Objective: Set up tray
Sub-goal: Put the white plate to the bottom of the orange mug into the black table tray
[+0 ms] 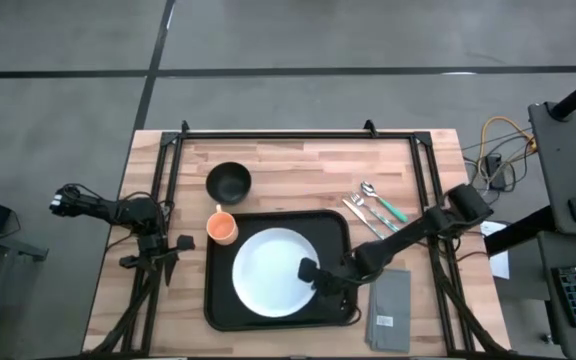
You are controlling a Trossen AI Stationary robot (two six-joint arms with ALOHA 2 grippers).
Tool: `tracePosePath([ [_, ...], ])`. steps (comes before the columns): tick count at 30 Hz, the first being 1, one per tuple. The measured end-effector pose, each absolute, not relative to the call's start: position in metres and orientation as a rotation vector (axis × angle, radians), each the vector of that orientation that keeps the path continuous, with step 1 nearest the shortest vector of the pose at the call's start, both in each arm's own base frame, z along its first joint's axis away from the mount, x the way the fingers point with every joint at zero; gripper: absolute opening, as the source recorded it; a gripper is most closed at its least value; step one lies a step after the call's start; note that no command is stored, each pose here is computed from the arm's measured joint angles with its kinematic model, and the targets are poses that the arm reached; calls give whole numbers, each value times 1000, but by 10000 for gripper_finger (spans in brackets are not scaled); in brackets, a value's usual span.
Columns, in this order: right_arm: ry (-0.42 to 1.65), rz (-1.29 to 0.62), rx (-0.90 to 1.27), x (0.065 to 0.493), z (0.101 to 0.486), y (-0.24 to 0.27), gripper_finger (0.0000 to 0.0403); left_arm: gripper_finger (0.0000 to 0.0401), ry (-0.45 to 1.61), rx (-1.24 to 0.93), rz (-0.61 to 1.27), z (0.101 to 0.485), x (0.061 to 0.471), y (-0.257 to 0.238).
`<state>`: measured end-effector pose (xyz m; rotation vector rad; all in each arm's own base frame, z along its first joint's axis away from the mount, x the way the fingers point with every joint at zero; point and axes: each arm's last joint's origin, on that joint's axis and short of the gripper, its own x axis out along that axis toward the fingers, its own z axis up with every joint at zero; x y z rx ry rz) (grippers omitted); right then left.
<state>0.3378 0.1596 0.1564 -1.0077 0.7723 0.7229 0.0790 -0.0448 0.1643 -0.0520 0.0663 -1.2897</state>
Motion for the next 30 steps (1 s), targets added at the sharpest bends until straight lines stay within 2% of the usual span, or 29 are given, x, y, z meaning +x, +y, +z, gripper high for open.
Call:
tracePosePath([
  [18, 731, 748, -1072, 382, 145, 179, 8, 98, 88, -61, -1289, 163, 80, -45],
  [30, 727, 726, -1065, 392, 148, 167, 8, 98, 95, -65, -1289, 162, 81, -45],
])
